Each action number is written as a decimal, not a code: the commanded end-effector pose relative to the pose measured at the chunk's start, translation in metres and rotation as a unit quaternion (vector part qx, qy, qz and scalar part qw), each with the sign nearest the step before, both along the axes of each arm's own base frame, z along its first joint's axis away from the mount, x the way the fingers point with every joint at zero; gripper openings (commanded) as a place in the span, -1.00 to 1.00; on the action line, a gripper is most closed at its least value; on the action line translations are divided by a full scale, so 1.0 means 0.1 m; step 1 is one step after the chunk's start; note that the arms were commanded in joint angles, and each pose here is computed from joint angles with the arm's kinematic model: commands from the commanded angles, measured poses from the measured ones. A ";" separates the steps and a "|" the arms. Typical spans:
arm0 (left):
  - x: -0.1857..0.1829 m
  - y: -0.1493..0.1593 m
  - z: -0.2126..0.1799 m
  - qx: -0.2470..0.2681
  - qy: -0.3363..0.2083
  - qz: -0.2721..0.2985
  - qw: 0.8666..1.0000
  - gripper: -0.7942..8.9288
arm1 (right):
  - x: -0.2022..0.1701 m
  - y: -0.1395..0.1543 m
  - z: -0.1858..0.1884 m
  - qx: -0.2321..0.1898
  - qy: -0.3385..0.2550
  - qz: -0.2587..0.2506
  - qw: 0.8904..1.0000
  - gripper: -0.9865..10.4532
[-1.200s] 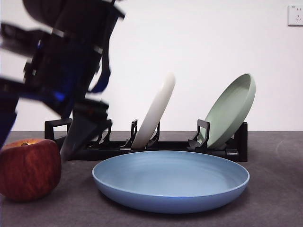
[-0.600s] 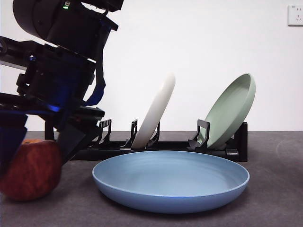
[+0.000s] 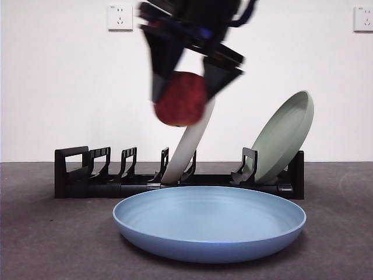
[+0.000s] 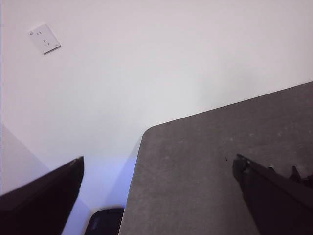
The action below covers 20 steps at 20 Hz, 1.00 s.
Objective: Take the blue plate from the plate rack,put the plate on the table,take the apple from the table,put the apple in the plate
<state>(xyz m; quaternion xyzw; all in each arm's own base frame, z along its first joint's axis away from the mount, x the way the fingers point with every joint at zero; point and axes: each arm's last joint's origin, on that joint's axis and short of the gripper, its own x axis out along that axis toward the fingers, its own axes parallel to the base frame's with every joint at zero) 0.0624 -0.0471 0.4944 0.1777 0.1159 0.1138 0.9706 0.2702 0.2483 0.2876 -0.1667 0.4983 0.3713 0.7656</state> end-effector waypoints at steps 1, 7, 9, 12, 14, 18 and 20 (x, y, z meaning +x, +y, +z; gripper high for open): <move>0.02 -0.03 -0.02 0.008 0.007 0.003 1.000 0.30 | -0.04 -0.05 -0.08 -0.001 0.028 0.011 1.000 -0.85; 0.07 -0.11 -0.04 0.018 0.014 0.003 1.000 0.30 | -0.25 -0.01 -0.68 -0.031 0.060 0.010 0.998 -0.85; 0.09 -0.14 -0.04 0.021 0.015 0.003 1.000 0.30 | -0.32 -0.03 -0.90 -0.051 0.051 -0.003 0.997 -0.85; 0.12 -0.18 -0.05 0.024 0.018 0.004 1.000 0.30 | -0.43 -0.02 -1.12 -0.064 0.023 -0.018 0.998 -0.85; 0.14 -0.21 -0.05 0.026 0.020 0.004 0.999 0.30 | -0.47 0.01 -1.18 -0.055 0.017 -0.018 0.998 -0.85; 0.16 -0.24 -0.06 0.031 0.023 0.004 0.999 0.30 | -0.50 0.03 -1.20 -0.053 0.020 -0.021 0.998 -0.80; 0.16 -0.24 -0.06 0.031 0.023 0.004 0.999 0.30 | -0.50 0.01 -1.20 -0.056 0.026 -0.029 0.998 -0.50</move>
